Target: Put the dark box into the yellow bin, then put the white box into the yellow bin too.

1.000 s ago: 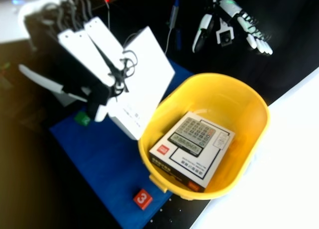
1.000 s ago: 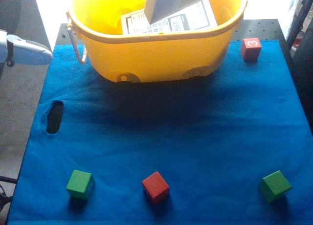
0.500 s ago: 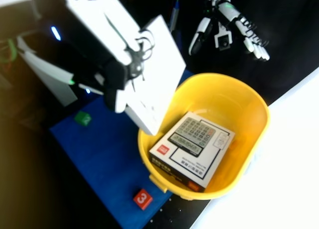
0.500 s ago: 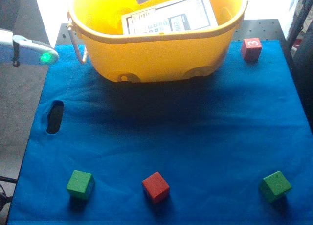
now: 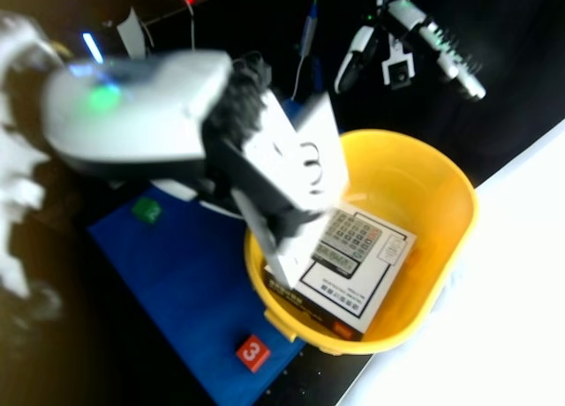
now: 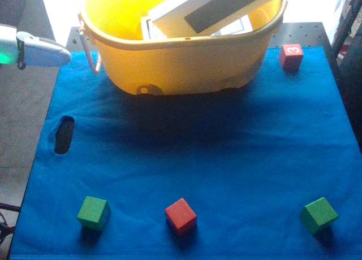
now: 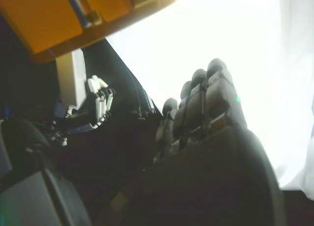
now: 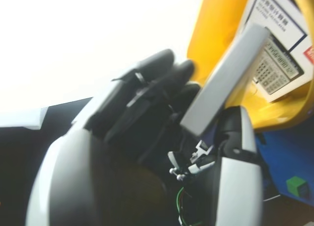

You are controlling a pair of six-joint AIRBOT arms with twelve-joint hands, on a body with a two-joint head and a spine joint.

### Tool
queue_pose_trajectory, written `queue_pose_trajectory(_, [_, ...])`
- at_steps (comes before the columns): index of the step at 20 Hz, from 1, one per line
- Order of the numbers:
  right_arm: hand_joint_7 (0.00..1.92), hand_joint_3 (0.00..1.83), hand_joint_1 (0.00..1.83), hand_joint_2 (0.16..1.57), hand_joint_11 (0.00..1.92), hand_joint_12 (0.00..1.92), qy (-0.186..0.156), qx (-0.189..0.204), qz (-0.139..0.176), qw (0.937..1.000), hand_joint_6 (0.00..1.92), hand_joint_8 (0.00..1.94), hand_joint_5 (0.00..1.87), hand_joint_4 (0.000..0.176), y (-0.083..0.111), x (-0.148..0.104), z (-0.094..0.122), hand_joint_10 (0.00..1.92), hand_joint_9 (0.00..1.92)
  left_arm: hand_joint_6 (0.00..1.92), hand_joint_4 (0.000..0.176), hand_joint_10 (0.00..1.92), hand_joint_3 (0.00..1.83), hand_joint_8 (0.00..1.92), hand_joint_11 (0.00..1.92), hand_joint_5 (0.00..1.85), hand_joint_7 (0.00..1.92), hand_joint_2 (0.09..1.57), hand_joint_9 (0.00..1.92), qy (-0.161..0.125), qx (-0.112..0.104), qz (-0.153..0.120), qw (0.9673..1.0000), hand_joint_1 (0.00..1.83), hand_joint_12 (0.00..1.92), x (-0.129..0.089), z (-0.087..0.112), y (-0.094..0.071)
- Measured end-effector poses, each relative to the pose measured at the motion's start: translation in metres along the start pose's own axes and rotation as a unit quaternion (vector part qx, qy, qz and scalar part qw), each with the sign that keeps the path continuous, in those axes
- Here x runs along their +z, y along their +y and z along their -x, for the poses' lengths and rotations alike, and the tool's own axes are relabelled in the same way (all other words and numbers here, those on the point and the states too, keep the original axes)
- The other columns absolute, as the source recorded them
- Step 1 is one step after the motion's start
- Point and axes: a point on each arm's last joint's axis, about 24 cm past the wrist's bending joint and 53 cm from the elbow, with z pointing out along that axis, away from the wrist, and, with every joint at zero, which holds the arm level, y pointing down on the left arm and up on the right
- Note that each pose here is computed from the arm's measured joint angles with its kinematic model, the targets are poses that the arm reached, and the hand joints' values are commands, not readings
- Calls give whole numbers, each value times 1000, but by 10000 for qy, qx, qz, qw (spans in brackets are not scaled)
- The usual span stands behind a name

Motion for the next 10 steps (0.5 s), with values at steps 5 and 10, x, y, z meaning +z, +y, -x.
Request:
queue_pose_trajectory(5, [9,0,915,688,0,5,-8,-4,-31,10000,0,0,3,176,-3,-6,1,0,5,1,103,7,5,14,79,19,80,724,77,0,-50,0,10000,887,49,0,0,0])
queue_pose_trajectory(10, [30,0,889,673,0,0,-10,-12,-51,10000,0,6,0,176,-3,-18,4,0,0,5,132,0,0,6,0,30,78,720,21,0,-53,4,10000,957,0,0,0,0])
